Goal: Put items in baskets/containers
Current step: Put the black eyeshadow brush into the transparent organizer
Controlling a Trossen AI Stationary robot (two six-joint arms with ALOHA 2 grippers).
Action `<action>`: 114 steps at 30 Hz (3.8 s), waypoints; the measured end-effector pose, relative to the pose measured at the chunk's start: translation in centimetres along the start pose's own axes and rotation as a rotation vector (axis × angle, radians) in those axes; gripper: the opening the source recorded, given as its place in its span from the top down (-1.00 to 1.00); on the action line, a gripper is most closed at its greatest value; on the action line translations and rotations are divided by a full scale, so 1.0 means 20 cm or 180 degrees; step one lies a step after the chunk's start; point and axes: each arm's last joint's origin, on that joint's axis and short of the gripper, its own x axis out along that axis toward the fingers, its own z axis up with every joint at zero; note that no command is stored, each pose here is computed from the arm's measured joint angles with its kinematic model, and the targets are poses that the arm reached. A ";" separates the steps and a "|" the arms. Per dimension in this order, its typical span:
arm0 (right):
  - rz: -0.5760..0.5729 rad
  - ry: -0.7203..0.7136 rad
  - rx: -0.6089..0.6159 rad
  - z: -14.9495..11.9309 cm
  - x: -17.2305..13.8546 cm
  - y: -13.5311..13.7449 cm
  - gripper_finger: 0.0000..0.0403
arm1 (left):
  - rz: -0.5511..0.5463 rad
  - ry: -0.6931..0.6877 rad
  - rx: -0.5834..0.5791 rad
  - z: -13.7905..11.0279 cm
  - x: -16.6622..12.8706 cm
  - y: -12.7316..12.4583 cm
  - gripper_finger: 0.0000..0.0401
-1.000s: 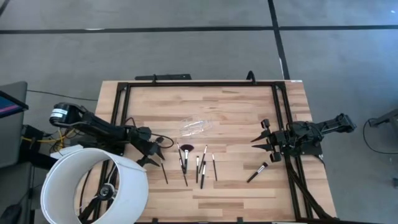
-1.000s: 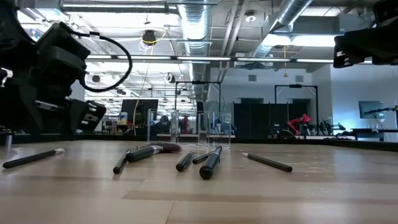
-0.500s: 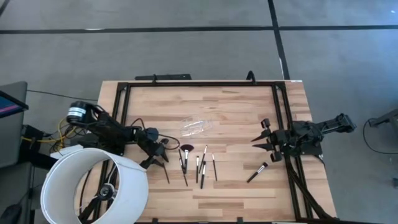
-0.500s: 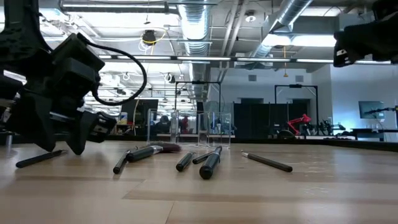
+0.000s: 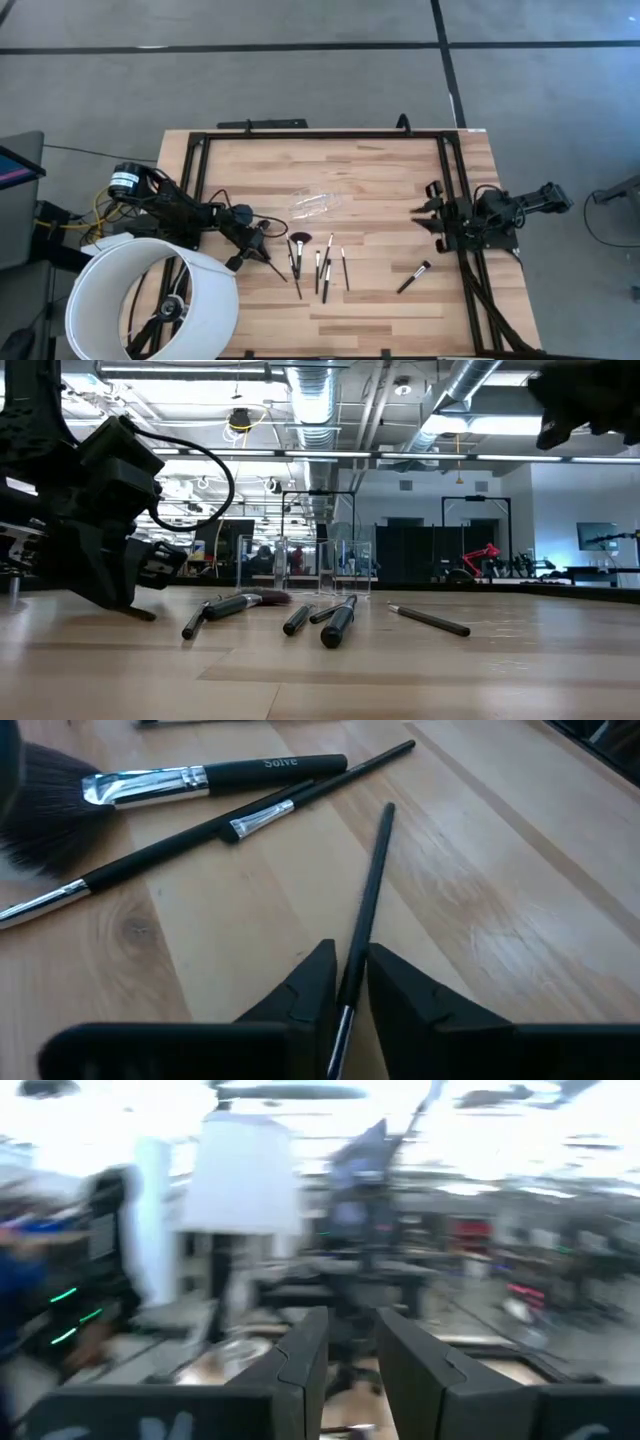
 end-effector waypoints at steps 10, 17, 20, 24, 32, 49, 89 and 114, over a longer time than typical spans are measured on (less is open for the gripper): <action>-0.0468 -0.0047 0.0123 0.00 0.11 -0.02 0.61 | 0.0091 -0.0122 -0.0117 0.02 0.00 0.01 0.91; -0.0499 0.0625 0.0467 -0.01 0.42 -0.02 0.47 | 0.0144 -0.0181 -0.0121 0.05 0.01 0.02 0.94; -0.0547 0.0953 0.0399 -0.04 0.61 -0.02 0.35 | 0.0204 -0.0201 -0.0092 0.07 0.01 0.03 0.92; -0.0635 0.1360 0.0383 -0.13 0.87 -0.03 0.22 | 0.0258 -0.0223 -0.0067 0.08 0.02 0.04 0.90; -0.0501 0.2012 0.0559 -0.40 1.29 -0.01 0.16 | 0.0578 -0.0393 0.0001 0.14 -0.03 0.05 0.90; -0.0194 0.3436 0.0758 -0.69 1.86 -0.05 0.20 | 0.0570 -0.0438 -0.0072 0.16 -0.05 0.03 0.89; -0.0012 0.3763 0.1067 -0.80 1.90 -0.03 0.62 | 0.0744 -0.0585 -0.0009 0.20 -0.09 0.03 0.89; 0.0007 0.3591 0.1059 -0.79 1.93 -0.03 0.76 | 0.0606 -0.0570 -0.0011 0.20 -0.09 0.02 0.89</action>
